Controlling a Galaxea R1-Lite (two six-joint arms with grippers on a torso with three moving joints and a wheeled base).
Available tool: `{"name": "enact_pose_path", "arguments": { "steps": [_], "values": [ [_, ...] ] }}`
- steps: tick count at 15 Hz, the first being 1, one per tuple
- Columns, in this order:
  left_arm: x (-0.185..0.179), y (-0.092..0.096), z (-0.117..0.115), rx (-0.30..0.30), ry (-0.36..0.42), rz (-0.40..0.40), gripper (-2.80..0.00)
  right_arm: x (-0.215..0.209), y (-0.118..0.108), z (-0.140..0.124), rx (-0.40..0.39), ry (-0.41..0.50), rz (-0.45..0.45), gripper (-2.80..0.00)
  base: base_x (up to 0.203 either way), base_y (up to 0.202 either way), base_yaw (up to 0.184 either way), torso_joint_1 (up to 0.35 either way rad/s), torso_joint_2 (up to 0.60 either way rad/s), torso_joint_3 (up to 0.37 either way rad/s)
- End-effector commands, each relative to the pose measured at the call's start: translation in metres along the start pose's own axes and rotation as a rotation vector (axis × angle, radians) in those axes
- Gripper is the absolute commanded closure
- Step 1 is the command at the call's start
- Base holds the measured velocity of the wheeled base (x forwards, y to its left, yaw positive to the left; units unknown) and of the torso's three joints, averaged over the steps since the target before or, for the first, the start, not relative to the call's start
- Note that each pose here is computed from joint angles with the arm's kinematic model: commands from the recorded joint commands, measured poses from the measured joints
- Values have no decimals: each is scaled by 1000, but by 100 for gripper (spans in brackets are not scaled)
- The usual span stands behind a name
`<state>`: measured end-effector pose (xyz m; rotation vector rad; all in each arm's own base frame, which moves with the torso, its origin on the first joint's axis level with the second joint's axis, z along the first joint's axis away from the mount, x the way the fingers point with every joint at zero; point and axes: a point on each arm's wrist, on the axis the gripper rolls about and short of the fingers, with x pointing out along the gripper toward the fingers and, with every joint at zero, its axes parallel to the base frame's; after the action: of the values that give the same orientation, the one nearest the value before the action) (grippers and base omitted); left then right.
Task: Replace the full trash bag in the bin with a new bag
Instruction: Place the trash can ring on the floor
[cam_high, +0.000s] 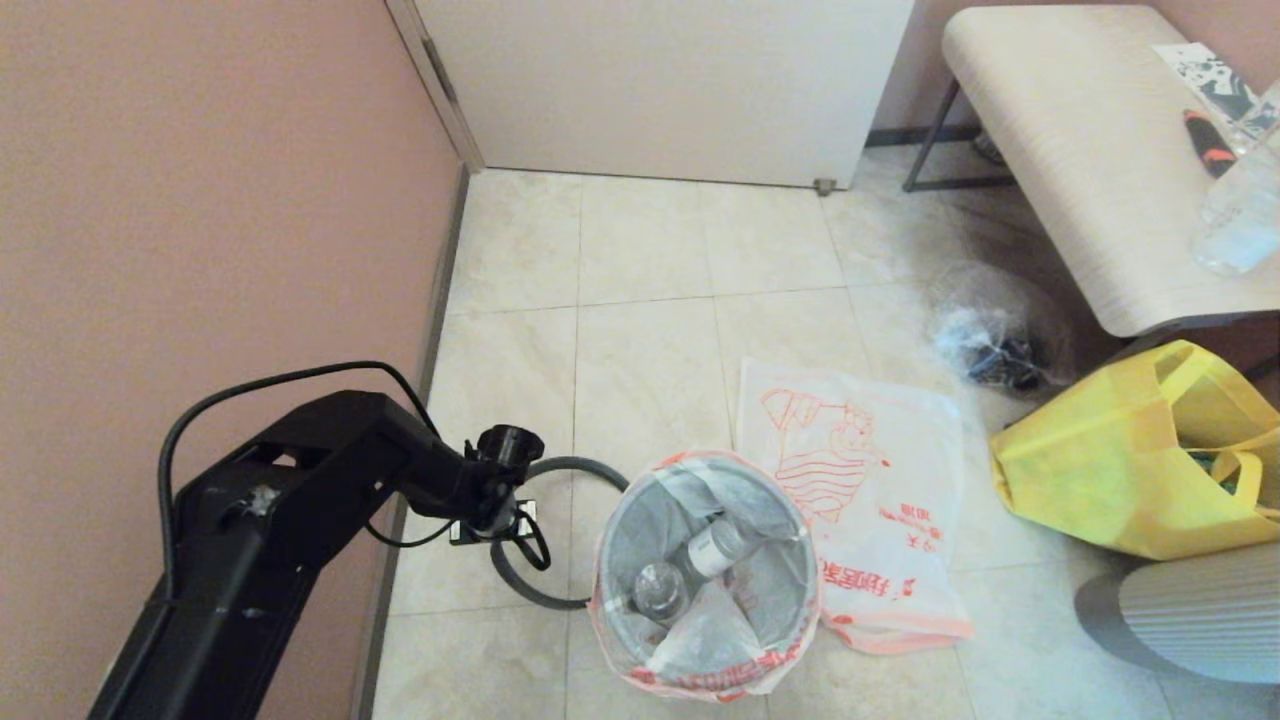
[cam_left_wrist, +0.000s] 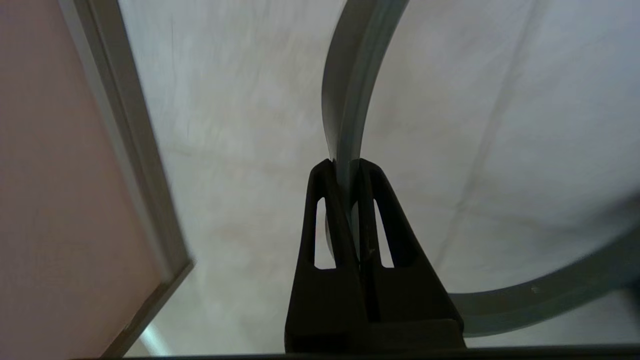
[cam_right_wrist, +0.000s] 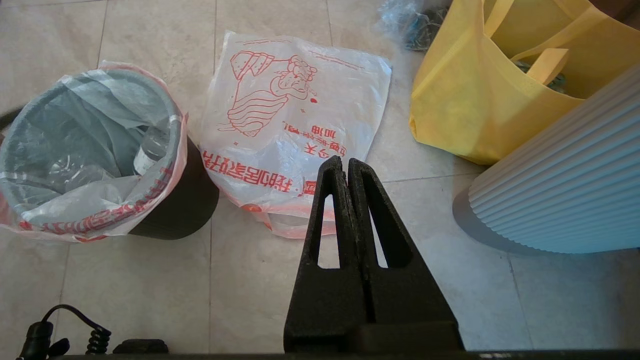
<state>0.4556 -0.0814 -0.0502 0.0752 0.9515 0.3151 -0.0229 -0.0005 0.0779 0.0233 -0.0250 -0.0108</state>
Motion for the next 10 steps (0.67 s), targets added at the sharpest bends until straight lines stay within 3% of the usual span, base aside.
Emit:
{"name": "enact_pose_path", "arguments": {
  "steps": [1, 5, 6, 10],
  "values": [
    [22, -3, -16, 36, 92, 37, 0, 1, 0, -3, 0, 11, 0, 0, 0, 0, 0, 0, 0, 0],
    [36, -3, -34, 78, 142, 143, 0, 1, 0, -3, 0, 11, 0, 0, 0, 0, 0, 0, 0, 0],
    [33, -2, -34, 80, 143, 144, -280, 1, 0, -3, 0, 11, 0, 0, 0, 0, 0, 0, 0, 0],
    [-15, 2, -37, 116, 155, 125, -280, 1, 0, -3, 0, 11, 0, 0, 0, 0, 0, 0, 0, 0]
  ]
}}
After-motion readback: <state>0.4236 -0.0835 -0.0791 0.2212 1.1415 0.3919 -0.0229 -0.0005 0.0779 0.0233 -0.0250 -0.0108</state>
